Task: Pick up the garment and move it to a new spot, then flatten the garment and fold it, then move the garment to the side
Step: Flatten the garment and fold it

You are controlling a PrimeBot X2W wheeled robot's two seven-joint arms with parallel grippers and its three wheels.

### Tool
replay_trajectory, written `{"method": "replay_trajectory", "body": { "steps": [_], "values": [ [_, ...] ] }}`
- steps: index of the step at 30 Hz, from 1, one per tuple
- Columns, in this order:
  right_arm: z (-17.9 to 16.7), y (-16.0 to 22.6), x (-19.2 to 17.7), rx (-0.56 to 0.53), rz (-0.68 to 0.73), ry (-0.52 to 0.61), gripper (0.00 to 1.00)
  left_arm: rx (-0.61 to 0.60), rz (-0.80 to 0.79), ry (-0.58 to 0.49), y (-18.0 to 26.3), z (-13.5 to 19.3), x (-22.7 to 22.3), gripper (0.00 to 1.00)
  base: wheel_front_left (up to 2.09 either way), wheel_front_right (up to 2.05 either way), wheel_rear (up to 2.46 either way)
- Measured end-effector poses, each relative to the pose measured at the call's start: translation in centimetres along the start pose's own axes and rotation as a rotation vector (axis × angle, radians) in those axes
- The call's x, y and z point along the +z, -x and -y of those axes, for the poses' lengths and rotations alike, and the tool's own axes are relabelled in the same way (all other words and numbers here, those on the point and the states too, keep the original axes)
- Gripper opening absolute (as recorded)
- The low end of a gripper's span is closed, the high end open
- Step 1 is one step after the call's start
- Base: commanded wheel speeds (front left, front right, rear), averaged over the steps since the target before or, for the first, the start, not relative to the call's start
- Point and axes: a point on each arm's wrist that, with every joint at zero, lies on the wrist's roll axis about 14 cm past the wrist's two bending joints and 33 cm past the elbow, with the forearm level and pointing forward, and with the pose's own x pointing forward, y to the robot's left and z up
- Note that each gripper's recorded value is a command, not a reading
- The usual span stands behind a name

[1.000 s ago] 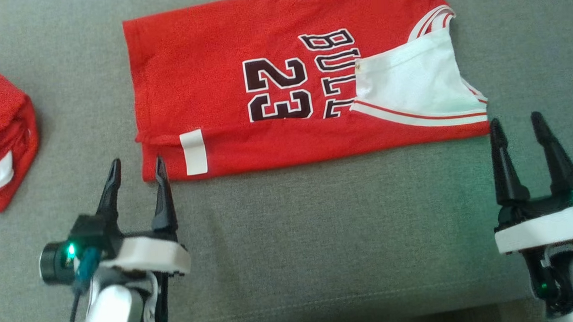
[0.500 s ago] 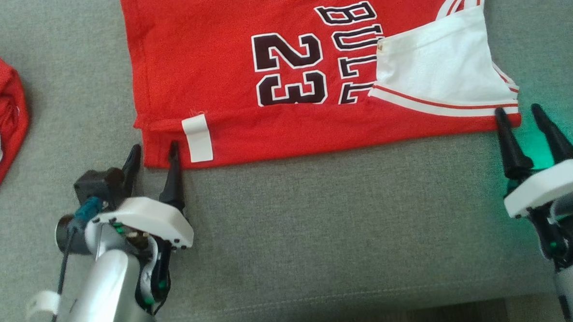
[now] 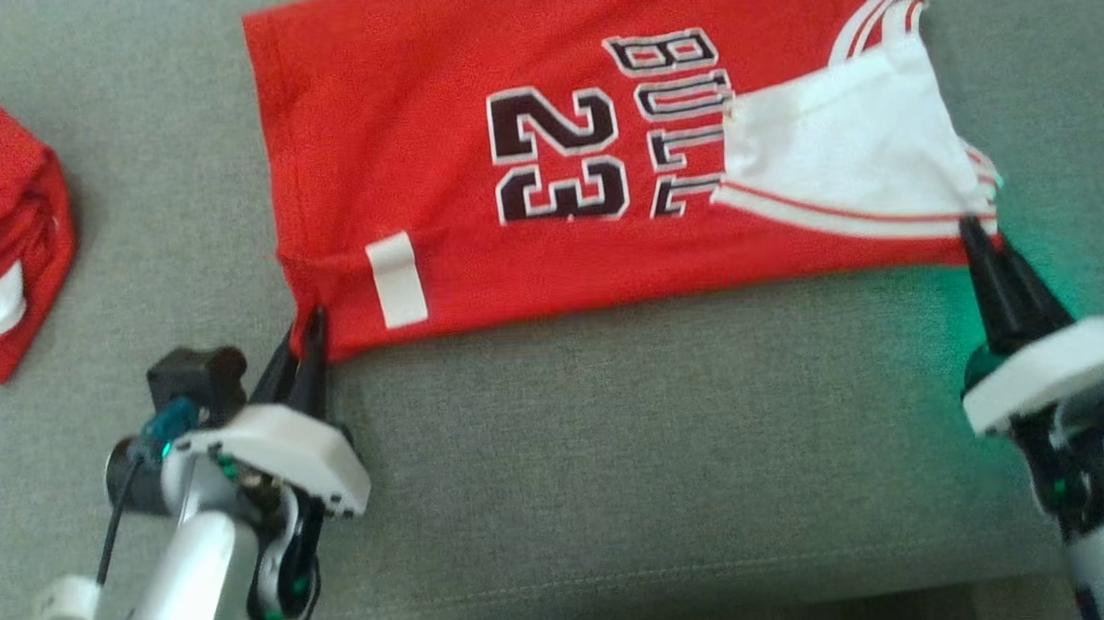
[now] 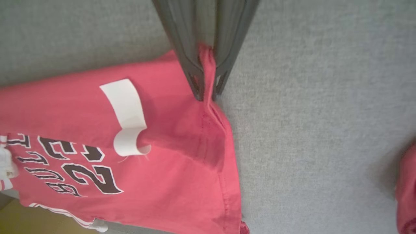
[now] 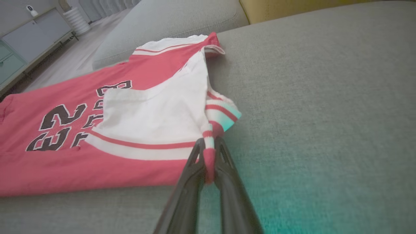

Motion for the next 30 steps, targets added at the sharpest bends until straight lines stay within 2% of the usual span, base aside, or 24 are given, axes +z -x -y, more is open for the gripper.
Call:
{"method": "replay_trajectory", "body": {
  "steps": [8,13,14,15,16,18,20,24,26,30],
  "values": [
    [-1.2,5.8,-3.7,-0.031,-0.058,-0.101,0.00,0.022,-0.056,-0.021,3.6,-0.9,-1.1,0.00,0.00,0.00,0.00],
    [-2.4,7.9,-4.2,-0.034,-0.073,-0.136,0.00,0.025,-0.096,-0.003,5.2,-0.8,-2.0,0.00,0.00,0.00,0.00],
    [-2.5,8.2,-4.3,-0.036,-0.078,-0.144,0.03,0.025,-0.099,-0.003,5.4,-0.8,-2.1,0.22,0.00,0.00,0.00],
    [-2.6,8.5,-4.4,-0.036,-0.086,-0.147,0.84,0.024,-0.106,-0.004,5.7,-0.8,-2.3,1.00,0.00,0.00,0.00],
    [-2.7,8.7,-4.5,-0.038,-0.093,-0.149,1.00,0.023,-0.112,-0.002,5.9,-0.7,-2.4,1.00,0.00,0.00,0.00],
    [-2.4,9.2,-4.2,-0.050,-0.085,-0.129,1.00,0.029,-0.111,0.003,6.3,-0.7,-2.6,1.00,0.00,0.00,0.00],
    [-2.2,9.3,-2.5,-0.056,-0.020,-0.088,1.00,0.053,-0.058,-0.003,6.5,-0.8,-1.8,1.00,0.00,0.00,0.00],
    [-2.8,9.7,1.9,-0.042,0.163,0.005,1.00,0.092,0.137,-0.040,6.7,-0.6,2.1,1.00,0.00,0.00,0.00],
    [-3.1,9.8,2.7,-0.033,0.191,0.022,1.00,0.098,0.180,-0.042,6.8,-0.5,3.0,1.00,0.00,0.00,0.00],
    [-4.5,9.7,7.0,0.012,0.323,0.088,1.00,0.095,0.332,-0.053,7.2,0.4,6.7,1.00,0.00,0.00,0.00]
  ]
}}
